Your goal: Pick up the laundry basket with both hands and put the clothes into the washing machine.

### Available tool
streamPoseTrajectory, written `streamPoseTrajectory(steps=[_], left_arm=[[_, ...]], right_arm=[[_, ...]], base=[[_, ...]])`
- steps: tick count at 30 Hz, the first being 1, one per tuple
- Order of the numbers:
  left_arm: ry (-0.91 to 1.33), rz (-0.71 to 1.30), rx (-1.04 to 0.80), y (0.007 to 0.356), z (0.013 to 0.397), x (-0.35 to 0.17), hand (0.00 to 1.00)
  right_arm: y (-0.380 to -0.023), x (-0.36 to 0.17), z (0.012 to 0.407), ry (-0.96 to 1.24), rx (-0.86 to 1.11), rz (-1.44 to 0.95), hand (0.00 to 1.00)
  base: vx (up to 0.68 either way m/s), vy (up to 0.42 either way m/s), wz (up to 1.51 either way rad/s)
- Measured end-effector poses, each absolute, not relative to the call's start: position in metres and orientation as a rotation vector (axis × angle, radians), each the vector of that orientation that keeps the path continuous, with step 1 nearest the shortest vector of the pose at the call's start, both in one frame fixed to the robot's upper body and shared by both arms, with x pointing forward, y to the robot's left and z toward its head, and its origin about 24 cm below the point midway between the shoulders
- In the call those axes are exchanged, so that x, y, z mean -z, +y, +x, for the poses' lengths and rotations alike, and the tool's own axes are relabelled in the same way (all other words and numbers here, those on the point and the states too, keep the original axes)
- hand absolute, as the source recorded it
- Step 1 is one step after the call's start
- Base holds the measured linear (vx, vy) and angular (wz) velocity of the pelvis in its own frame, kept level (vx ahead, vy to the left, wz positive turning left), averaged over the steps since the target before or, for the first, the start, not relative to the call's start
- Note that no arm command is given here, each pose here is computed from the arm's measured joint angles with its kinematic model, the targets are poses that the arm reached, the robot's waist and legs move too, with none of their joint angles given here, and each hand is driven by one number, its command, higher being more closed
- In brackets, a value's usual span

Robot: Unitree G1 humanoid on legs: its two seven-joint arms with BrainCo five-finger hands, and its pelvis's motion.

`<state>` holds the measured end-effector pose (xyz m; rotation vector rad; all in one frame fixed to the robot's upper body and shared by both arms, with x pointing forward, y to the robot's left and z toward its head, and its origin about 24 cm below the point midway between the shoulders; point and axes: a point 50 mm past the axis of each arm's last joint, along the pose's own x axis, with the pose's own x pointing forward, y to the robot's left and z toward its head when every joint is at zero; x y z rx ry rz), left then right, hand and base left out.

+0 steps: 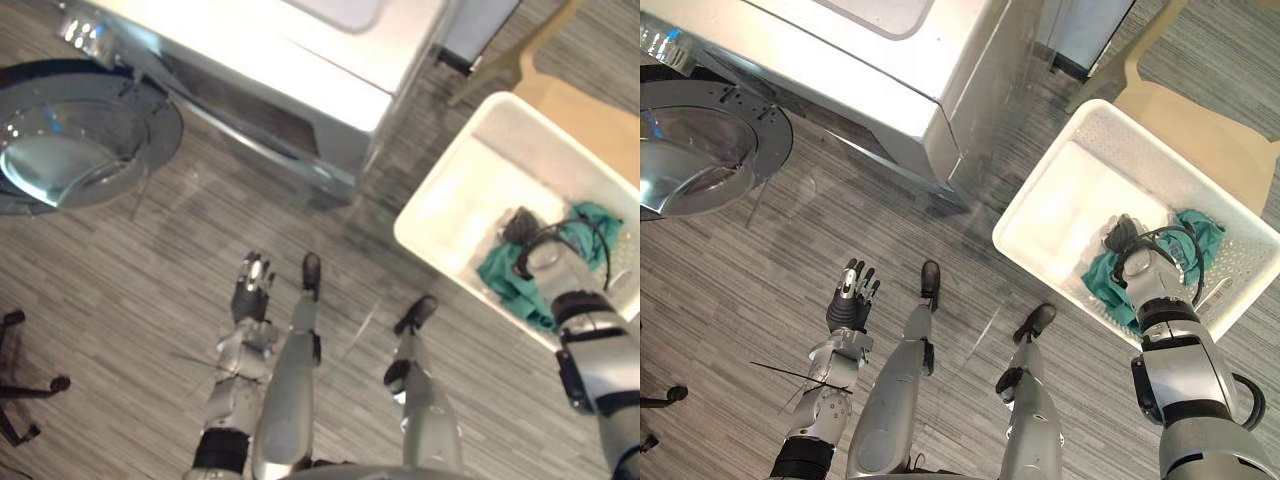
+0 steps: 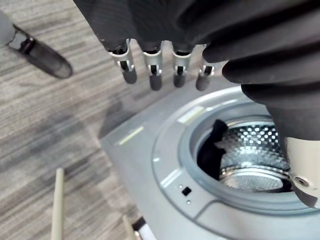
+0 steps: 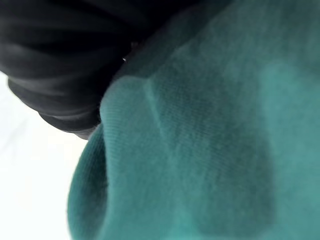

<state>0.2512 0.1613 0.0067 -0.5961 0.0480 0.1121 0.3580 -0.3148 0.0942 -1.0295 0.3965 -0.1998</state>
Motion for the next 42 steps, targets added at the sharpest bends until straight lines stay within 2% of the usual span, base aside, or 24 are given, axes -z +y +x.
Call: streamPoseTrajectory(steps=[8,16,23,35,36,42], left_arm=[[0.083,-0.594,-0.099,0.160,0.241,0.001,0.00],[0.131,-0.533,-0.072,0.166,0.231,0.010,0.00],[0.236,-0.458,-0.104,0.181,0.217,0.033,0.00],[0.346,-0.369,-0.139,0.196,0.189,0.054,0.00],[0.352,-0.357,-0.137,0.196,0.187,0.055,0.00],[0.356,-0.353,-0.134,0.197,0.187,0.055,0.00]], right_arm=[[-0.332,-0.074,0.339,0.452,0.290,-0.920,1.00],[-0.361,-0.059,0.311,0.480,0.486,-0.740,1.00],[-0.360,-0.083,0.326,0.383,0.535,-0.653,1.00],[-0.370,-0.112,0.322,0.222,0.676,-0.618,1.00],[-0.372,-0.111,0.320,0.220,0.684,-0.617,0.00],[-0.369,-0.104,0.318,0.235,0.622,-0.608,0.00]], base=[[0.00,0.058,0.08],[-0.03,0.033,0.00],[-0.02,0.002,-0.05],[0.00,0.000,-0.03],[0.03,-0.022,-0.09],[0.00,-0.023,-0.02]])
